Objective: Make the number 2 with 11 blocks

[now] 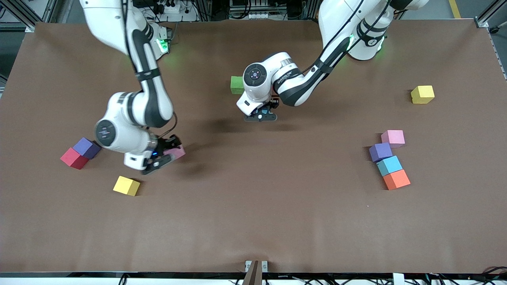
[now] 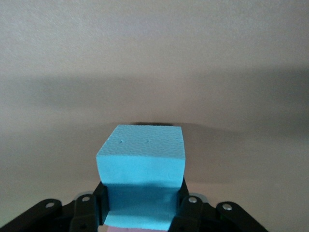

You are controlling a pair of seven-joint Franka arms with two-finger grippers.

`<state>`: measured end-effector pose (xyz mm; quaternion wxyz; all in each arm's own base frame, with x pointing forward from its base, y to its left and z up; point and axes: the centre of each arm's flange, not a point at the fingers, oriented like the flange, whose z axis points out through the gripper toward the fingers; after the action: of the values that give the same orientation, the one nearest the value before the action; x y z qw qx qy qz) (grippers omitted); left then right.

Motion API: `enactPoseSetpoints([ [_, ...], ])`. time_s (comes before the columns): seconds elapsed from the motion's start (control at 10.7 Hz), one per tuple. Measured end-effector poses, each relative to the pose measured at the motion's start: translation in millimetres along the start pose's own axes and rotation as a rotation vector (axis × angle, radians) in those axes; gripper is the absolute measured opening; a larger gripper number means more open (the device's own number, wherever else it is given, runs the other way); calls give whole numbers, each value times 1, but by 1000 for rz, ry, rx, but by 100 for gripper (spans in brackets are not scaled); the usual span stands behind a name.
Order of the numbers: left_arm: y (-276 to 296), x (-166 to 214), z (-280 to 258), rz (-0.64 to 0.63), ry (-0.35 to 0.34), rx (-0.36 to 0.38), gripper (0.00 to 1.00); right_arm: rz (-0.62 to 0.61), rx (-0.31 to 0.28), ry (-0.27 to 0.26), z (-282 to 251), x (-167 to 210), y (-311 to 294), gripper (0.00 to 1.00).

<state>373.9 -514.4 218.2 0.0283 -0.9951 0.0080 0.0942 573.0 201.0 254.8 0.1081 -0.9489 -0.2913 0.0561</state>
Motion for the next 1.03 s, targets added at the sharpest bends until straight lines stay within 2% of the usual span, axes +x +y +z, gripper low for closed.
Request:
enactPoseSetpoints([
  [0.28, -3, -8, 16, 0, -4, -1, 55, -373, -44, 12, 5, 19, -50, 59],
  [0.56, -7, -11, 19, 2, -5, 6, 55, -702, -79, 8, 1, 24, -48, 59],
  [0.75, -8, -13, 19, 2, -5, 10, 55, -805, -133, -17, -8, 30, -48, 59],
  [1.03, -9, -13, 19, 0, -5, 11, 55, -848, -179, -42, -19, 36, -48, 59],
])
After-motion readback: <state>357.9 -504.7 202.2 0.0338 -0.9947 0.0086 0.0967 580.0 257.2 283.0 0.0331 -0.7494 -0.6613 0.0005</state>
